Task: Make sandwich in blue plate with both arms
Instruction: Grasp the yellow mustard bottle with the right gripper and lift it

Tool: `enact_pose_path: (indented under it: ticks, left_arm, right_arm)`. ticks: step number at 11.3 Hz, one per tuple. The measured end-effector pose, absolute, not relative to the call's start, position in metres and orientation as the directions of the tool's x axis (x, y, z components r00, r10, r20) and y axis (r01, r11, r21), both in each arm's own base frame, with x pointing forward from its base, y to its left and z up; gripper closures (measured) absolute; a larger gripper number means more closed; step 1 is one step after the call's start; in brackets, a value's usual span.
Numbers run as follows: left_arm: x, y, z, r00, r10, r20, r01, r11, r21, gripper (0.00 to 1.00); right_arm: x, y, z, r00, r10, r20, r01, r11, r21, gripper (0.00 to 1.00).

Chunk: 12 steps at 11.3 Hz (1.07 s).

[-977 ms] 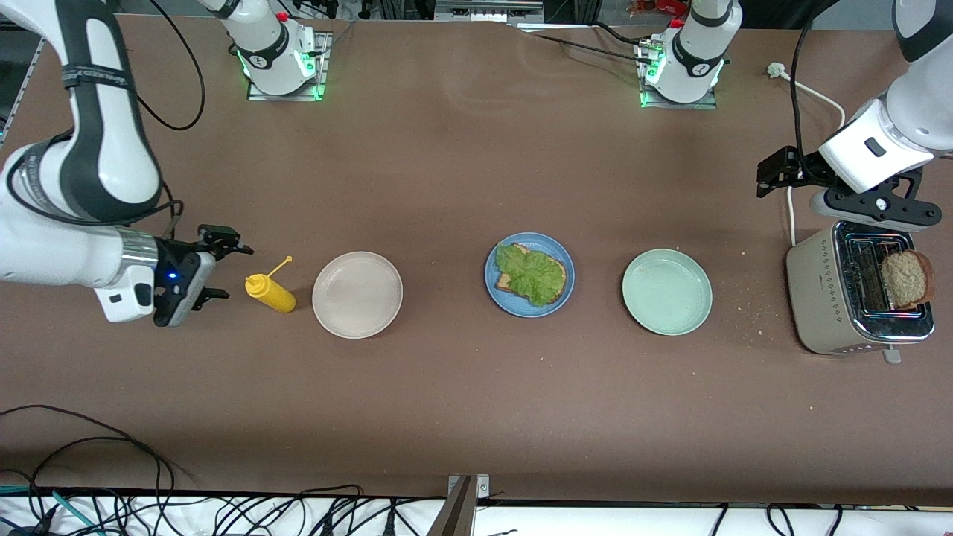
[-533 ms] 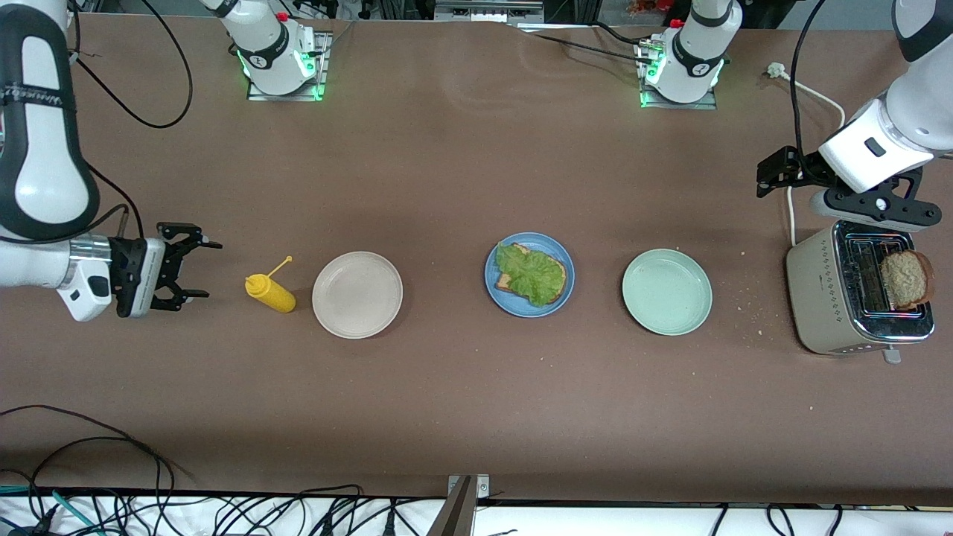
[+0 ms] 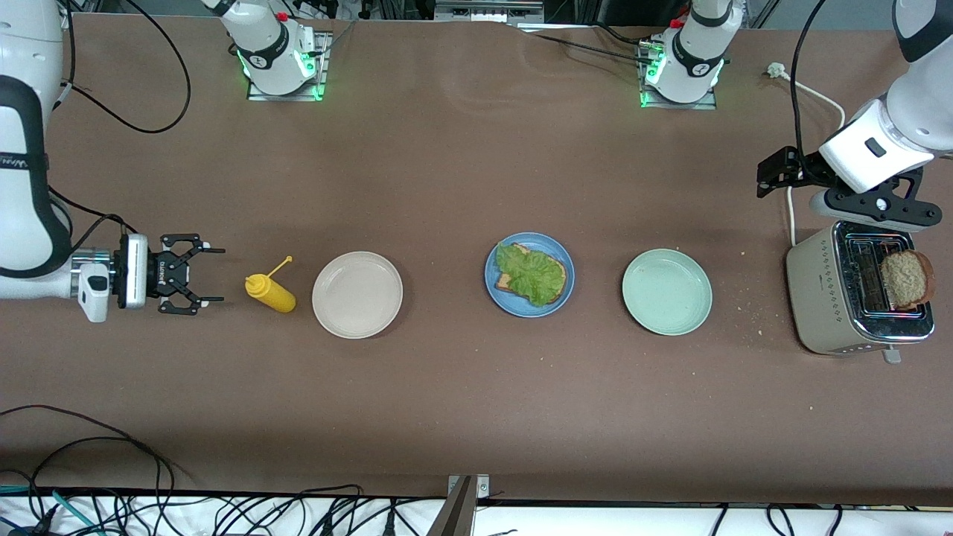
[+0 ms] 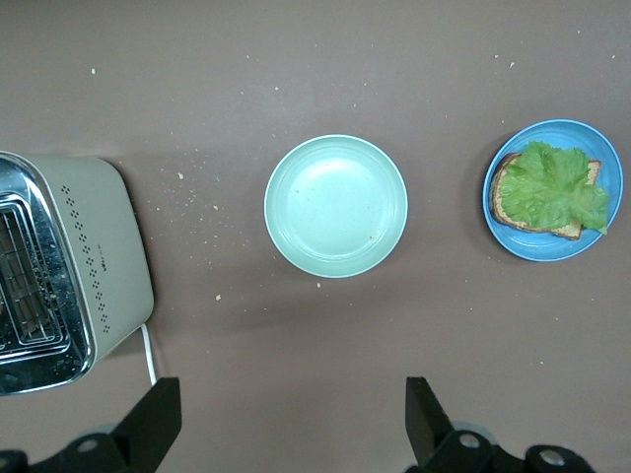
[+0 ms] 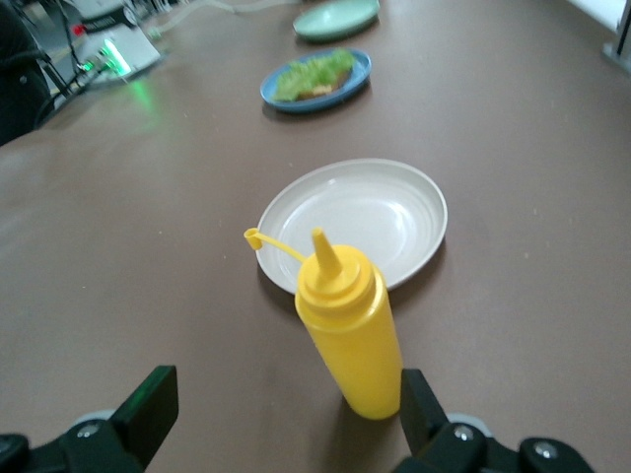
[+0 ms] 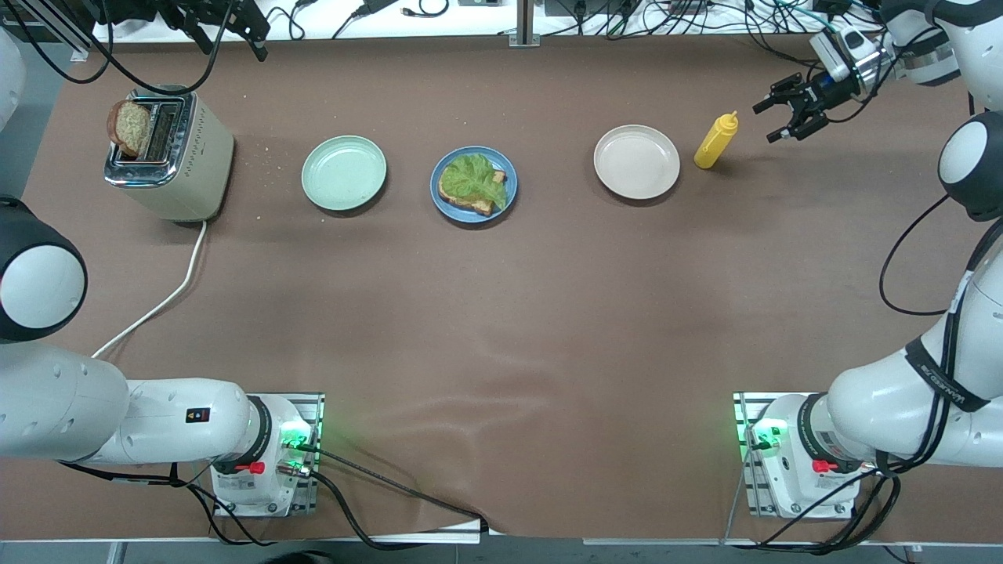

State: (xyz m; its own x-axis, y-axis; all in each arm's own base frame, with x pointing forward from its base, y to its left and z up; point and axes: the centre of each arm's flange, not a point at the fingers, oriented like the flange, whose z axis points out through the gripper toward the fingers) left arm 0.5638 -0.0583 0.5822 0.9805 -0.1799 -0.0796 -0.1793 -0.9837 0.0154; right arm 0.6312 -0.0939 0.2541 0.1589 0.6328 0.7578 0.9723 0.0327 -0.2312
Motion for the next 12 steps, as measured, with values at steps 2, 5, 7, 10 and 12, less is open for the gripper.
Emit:
enact_pose_path:
  ticks: [2, 5, 7, 10, 12]
  left_arm:
    - [0.564, -0.058, 0.582, 0.98, -0.18, -0.08, -0.179, -0.984, 0.015, 0.0]
    - [0.564, -0.058, 0.582, 0.98, -0.18, -0.079, -0.179, -0.984, 0.015, 0.0]
    - [0.564, -0.058, 0.582, 0.98, -0.18, -0.079, -0.179, -0.984, 0.015, 0.0]
    - [0.564, -0.058, 0.582, 0.98, -0.18, -0.079, -0.179, -0.984, 0.015, 0.0]
    - [0.564, -0.058, 0.582, 0.98, -0.18, -0.079, -0.179, -0.984, 0.015, 0.0]
  right_arm:
    - [0.623, -0.11, 0.229, 0.109, 0.522, 0.846, 0.983, 0.069, -0.169, 0.0]
    - [0.615, -0.119, 0.185, 0.051, 0.419, 0.906, 0.993, 0.078, -0.092, 0.0]
    - [0.616, -0.116, 0.167, 0.042, 0.391, 0.919, 0.994, 0.08, -0.079, 0.0]
    - [0.628, -0.11, 0.142, 0.019, 0.361, 0.932, 0.996, 0.074, -0.049, 0.0]
    - [0.636, -0.101, 0.12, 0.012, 0.337, 0.942, 0.997, 0.073, -0.039, 0.0]
